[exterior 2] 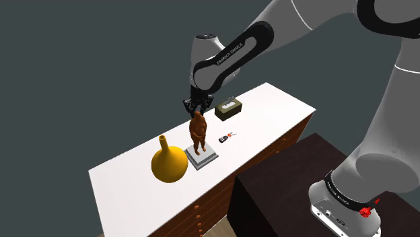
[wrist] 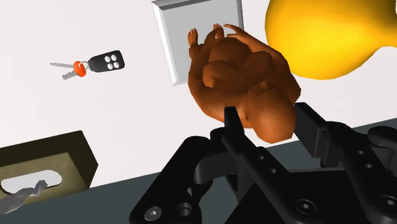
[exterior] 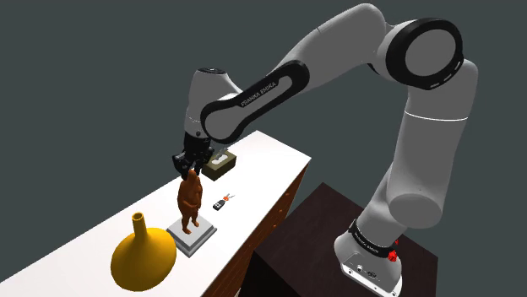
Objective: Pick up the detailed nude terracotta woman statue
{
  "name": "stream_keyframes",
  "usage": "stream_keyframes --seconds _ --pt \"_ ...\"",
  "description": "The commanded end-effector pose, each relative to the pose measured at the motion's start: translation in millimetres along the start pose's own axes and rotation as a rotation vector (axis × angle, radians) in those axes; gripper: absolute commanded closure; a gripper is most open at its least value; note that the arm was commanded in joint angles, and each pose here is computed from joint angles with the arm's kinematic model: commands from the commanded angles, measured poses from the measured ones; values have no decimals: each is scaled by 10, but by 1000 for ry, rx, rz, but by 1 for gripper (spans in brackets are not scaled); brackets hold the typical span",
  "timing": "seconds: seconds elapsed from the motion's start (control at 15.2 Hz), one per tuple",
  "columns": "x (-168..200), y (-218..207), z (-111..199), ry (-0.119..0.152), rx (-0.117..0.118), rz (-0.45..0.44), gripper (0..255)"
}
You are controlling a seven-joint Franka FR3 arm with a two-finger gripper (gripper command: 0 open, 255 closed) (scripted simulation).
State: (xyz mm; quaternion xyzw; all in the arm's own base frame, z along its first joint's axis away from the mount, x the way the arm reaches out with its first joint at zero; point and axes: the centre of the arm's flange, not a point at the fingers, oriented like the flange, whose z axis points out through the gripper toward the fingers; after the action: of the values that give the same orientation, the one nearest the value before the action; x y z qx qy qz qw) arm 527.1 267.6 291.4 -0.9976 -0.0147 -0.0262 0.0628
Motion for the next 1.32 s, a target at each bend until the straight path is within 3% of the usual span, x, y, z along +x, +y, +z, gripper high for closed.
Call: stream_keyframes --seconds 0.0,0.46,1.25 --pt "0 0 5 0 0 0 255" --pt "-4 -3 4 0 0 0 255" --pt "31 -82 -623 0 0 0 255"
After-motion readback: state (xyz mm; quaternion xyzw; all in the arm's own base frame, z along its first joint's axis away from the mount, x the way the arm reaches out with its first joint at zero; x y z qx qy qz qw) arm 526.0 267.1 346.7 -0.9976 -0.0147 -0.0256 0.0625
